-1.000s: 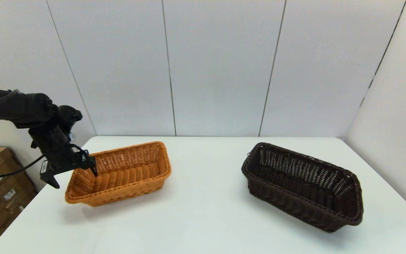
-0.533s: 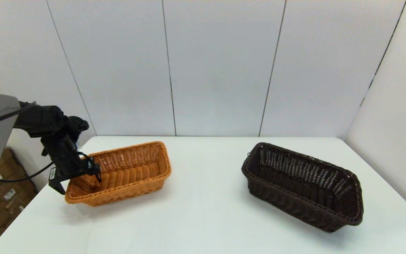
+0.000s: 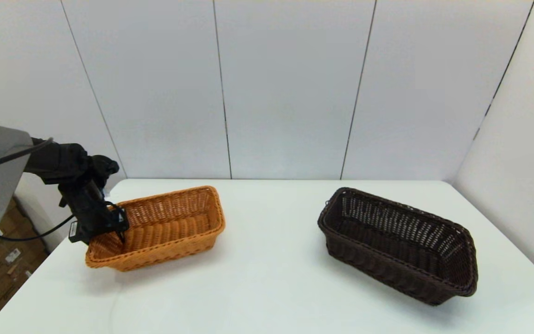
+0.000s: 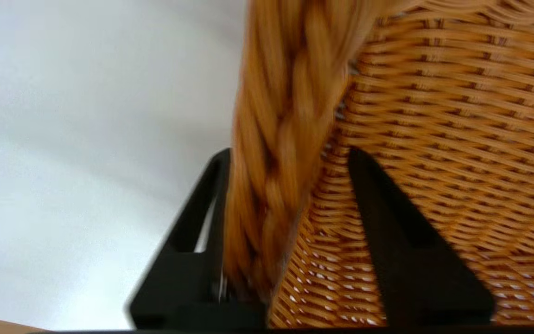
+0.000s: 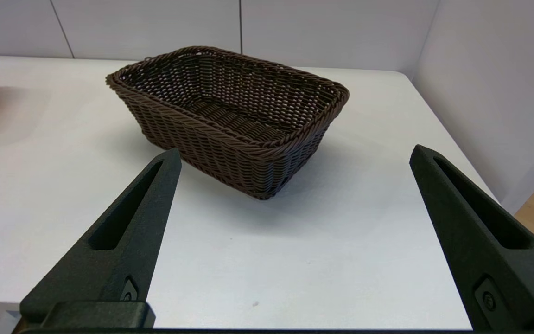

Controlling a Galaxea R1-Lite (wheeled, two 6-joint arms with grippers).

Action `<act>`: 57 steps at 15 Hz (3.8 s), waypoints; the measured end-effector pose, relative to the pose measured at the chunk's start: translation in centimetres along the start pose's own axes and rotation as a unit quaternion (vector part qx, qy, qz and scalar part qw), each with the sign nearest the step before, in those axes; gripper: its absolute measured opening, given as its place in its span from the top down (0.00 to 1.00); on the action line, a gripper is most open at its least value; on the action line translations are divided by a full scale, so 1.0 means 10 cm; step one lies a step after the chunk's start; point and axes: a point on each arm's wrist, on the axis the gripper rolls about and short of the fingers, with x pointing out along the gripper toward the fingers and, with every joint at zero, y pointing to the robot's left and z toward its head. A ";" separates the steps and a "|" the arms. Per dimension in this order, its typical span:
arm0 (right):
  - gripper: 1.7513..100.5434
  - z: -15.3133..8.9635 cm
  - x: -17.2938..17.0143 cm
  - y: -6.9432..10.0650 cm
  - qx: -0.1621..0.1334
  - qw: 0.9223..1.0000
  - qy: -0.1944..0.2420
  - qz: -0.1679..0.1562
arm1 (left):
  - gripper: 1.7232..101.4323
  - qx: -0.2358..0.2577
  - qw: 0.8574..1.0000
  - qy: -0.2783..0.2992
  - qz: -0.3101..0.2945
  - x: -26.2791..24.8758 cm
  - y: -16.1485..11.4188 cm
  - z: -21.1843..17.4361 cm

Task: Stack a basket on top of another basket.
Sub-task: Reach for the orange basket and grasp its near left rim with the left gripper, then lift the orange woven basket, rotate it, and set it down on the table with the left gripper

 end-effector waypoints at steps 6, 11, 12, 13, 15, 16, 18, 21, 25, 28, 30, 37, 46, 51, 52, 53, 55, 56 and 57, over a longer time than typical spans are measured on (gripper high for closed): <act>0.03 0.00 0.00 0.00 0.000 1.000 0.000 0.000 | 0.76 -0.010 1.000 0.017 -0.017 0.10 0.06 0.02; 0.03 0.00 0.00 0.00 0.000 1.000 0.000 0.000 | 0.81 -0.020 0.999 0.006 -0.046 -0.07 0.14 0.03; 0.03 0.00 0.00 0.00 0.000 1.000 0.000 0.000 | 0.84 -0.021 0.998 0.003 -0.061 -0.13 0.14 0.03; 0.03 0.00 0.00 0.00 0.000 1.000 0.000 0.000 | 0.85 -0.021 0.997 -0.001 -0.079 -0.21 0.14 0.02; 0.03 0.00 0.00 0.00 0.000 1.000 0.000 0.000 | 0.86 -0.017 0.992 -0.009 -0.126 -0.39 0.15 0.00; 0.03 0.00 0.00 0.00 0.000 1.000 0.000 0.000 | 0.86 -0.010 0.988 -0.007 -0.151 -0.46 0.14 -0.02; 0.03 0.00 0.00 0.00 0.000 1.000 0.001 0.000 | 0.87 0.019 0.982 -0.001 -0.187 -0.54 0.14 -0.08; 0.03 0.00 0.00 0.00 0.000 1.000 0.001 0.000 | 0.87 0.039 0.974 0.014 -0.223 -0.55 0.13 -0.14; 0.03 0.00 0.00 0.00 0.000 1.000 0.001 0.000 | 0.87 0.117 0.958 0.026 -0.261 -0.53 0.09 -0.28; 0.03 0.00 0.00 0.00 0.000 1.000 0.001 0.000 | 0.87 0.207 0.942 0.028 -0.263 -0.49 -0.06 -0.42; 0.03 0.00 0.00 0.00 0.000 1.000 0.001 0.000 | 0.87 0.242 0.933 0.031 -0.264 -0.48 -0.19 -0.49; 0.03 0.00 0.00 0.00 0.000 1.000 0.001 0.000 | 0.87 0.261 0.927 0.050 -0.266 -0.42 -0.82 -0.74; 0.03 0.00 0.00 0.00 0.000 1.000 0.001 0.000 | 0.87 0.254 0.938 0.056 -0.227 -0.38 -1.32 -1.07; 0.03 0.00 0.00 0.00 0.000 1.000 0.001 0.000 | 0.87 0.253 0.939 0.066 -0.222 -0.32 -1.32 -1.09; 0.03 0.00 0.00 0.00 0.000 1.000 0.001 0.000 | 0.87 0.252 0.940 0.069 -0.220 -0.29 -1.32 -1.09; 0.03 0.00 0.00 0.00 0.000 1.000 0.001 0.000 | 0.87 0.250 0.940 0.074 -0.217 -0.25 -1.31 -1.10; 0.03 0.00 0.00 0.00 0.000 1.000 0.001 0.000 | 0.87 0.249 0.941 0.077 -0.216 -0.21 -1.30 -1.10; 0.03 0.00 0.00 0.00 0.000 1.000 0.001 0.000 | 0.87 0.249 0.941 0.074 -0.216 -0.19 -1.30 -1.09; 0.03 0.00 0.00 0.00 0.000 1.000 0.001 0.000 | 0.87 0.248 0.942 0.074 -0.216 -0.18 -1.29 -1.09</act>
